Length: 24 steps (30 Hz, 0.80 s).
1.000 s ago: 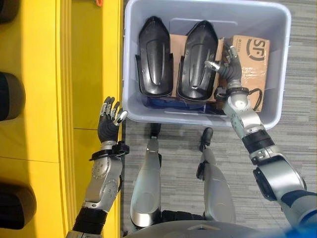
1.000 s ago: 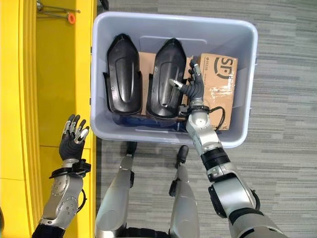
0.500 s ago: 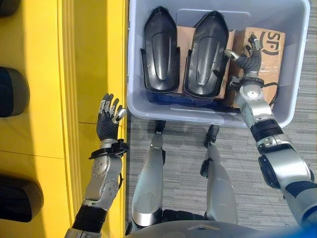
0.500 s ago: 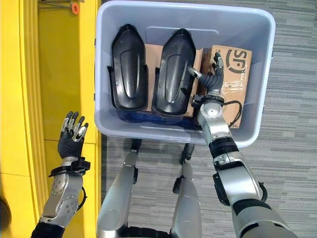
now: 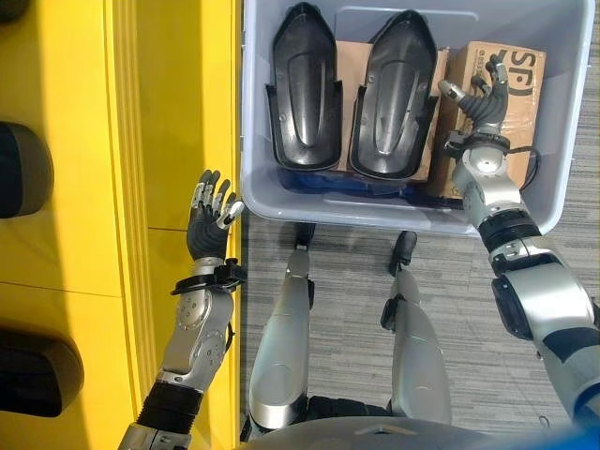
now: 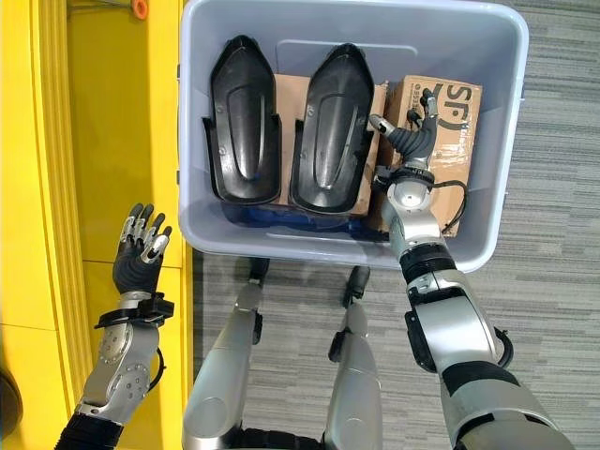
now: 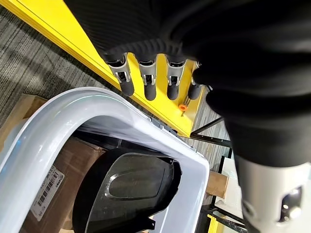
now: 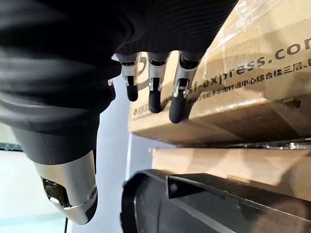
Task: Move parts from the plastic box to the shelf.
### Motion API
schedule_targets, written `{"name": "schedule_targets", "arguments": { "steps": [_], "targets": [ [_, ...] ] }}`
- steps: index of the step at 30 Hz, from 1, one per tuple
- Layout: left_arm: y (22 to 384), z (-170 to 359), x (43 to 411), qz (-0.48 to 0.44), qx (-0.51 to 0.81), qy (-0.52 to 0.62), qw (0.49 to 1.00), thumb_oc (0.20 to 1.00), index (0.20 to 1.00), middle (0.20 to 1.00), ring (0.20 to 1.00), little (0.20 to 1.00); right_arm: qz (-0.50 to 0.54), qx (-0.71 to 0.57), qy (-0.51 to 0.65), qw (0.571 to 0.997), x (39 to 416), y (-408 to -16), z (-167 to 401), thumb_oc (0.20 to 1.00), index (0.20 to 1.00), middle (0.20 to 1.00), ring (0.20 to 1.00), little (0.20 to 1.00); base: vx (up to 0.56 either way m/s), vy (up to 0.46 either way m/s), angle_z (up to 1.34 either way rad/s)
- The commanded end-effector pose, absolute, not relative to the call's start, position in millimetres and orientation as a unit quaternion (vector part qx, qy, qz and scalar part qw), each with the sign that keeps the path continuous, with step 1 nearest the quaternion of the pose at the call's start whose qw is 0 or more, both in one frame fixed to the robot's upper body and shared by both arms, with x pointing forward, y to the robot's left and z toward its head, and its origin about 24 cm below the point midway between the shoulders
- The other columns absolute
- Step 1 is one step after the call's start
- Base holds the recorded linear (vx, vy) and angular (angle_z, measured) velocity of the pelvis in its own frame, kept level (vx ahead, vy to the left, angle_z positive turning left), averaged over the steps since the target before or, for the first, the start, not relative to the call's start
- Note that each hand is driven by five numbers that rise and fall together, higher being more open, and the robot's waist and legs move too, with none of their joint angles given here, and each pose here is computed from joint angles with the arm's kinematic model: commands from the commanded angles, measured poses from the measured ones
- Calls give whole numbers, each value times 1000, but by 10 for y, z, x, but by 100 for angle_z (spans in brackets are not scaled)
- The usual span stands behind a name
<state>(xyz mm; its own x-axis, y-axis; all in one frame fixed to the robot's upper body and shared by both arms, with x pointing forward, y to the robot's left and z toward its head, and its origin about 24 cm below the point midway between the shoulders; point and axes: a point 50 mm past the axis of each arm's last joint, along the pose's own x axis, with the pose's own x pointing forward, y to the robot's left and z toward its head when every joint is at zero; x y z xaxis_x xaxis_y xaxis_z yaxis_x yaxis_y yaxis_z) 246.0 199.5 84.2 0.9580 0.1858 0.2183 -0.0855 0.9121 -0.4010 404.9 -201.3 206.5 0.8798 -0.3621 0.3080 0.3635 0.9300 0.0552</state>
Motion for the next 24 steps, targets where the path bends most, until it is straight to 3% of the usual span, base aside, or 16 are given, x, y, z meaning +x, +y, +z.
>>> {"name": "schedule_targets", "arguments": {
  "steps": [1,24],
  "targets": [
    [2023,1083,2385,51,-199,-191,960,1000,1000,1000,1000,1000,-175,-15,-135,975,4078,-1983,1977,1000,1000,1000,1000,1000,0,0,0],
    [2020,1084,2426,66,-196,-191,960,1000,1000,1000,1000,1000,-106,-39,-19,993,3957,-1532,1137,1000,1000,1000,1000,1000,0,0,0]
  ]
}}
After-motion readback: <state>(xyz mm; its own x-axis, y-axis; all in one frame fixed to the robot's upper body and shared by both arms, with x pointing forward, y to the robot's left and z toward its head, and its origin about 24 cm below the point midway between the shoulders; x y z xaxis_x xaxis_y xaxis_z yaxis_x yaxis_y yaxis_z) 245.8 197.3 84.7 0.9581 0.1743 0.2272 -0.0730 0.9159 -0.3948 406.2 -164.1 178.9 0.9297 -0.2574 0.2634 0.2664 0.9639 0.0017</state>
